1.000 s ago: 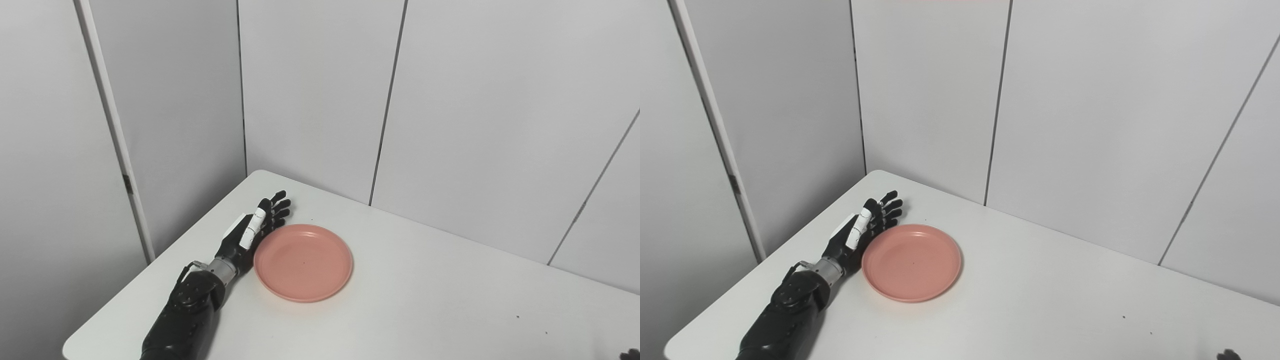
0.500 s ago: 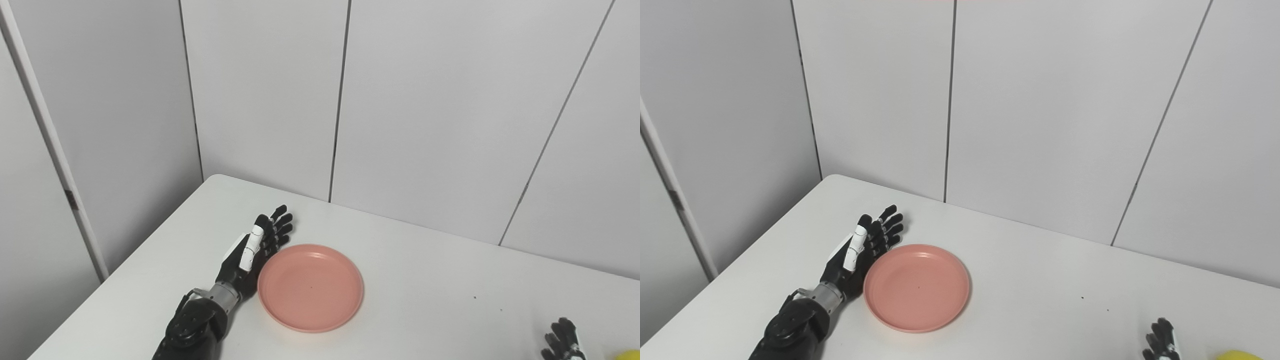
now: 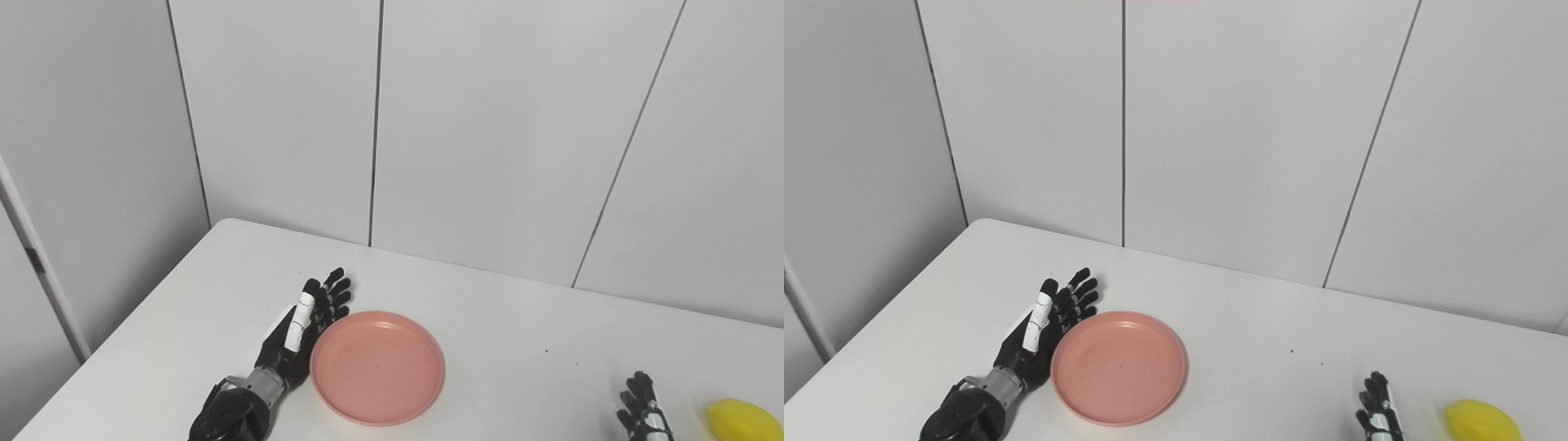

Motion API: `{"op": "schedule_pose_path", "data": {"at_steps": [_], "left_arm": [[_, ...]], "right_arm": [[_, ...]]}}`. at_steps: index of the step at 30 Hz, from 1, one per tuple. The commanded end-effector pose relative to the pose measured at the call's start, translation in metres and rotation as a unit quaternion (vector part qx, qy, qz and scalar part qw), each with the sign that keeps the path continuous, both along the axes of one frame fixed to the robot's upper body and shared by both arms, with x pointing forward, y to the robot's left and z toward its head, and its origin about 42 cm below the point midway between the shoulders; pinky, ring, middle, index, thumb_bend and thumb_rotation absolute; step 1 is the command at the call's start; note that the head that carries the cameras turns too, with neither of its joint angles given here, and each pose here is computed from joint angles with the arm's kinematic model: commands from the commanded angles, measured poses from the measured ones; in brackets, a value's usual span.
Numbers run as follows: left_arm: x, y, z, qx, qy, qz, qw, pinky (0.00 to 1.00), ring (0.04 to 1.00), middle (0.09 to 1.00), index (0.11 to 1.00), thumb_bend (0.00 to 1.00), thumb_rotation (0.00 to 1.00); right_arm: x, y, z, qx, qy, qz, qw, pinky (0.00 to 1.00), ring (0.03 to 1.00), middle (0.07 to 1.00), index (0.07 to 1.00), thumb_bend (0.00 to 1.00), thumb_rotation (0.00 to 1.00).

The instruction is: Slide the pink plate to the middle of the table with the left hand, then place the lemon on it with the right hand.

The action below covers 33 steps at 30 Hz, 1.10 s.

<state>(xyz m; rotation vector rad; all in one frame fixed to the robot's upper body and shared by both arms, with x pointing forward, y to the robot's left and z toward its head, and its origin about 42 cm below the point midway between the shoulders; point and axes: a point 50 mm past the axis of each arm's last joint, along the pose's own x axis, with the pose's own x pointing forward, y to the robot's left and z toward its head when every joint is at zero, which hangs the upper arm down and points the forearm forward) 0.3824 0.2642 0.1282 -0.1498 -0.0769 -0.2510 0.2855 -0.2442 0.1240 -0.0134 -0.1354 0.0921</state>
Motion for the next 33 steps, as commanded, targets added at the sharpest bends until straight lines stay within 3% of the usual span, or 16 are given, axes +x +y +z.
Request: {"op": "schedule_pose_path", "data": {"at_steps": [1,12,15,20,27,33], "left_arm": [[-0.006,-0.010,-0.012,-0.007,0.019,-0.011,1.000,1.00,1.000,0.993,0.994,0.82,1.00],[-0.013,-0.017,-0.016,-0.001,0.024,-0.036,0.999,1.00,0.998,0.982,0.984,0.82,1.00],[-0.015,-0.021,-0.016,0.006,0.019,-0.043,0.999,1.00,0.999,0.985,0.989,0.82,1.00],[-0.014,-0.032,-0.019,-0.005,0.020,-0.059,0.998,1.00,0.999,0.994,1.000,0.80,1.00],[-0.020,-0.041,-0.026,-0.015,0.026,-0.060,0.998,1.00,0.994,0.983,0.983,0.79,1.00],[-0.023,-0.049,-0.034,-0.029,0.025,-0.066,0.997,1.00,0.998,0.998,0.992,0.80,1.00]], "right_arm": [[0.007,0.004,0.014,0.004,-0.054,0.002,0.999,1.00,1.000,1.000,1.000,0.48,1.00],[0.010,0.010,0.014,0.012,-0.052,0.001,0.999,1.00,1.000,1.000,1.000,0.55,1.00],[0.010,0.013,0.012,0.021,-0.046,-0.002,0.999,0.99,0.991,0.999,1.000,0.57,0.95],[0.013,0.020,0.011,0.019,-0.052,-0.005,0.998,0.99,0.984,0.994,1.000,0.50,0.94],[0.017,0.032,0.007,0.000,-0.054,-0.013,0.998,0.98,0.968,0.975,0.997,0.55,0.92],[0.021,0.041,0.006,-0.021,-0.053,-0.021,0.998,0.97,0.964,0.965,0.986,0.57,0.96]]}}
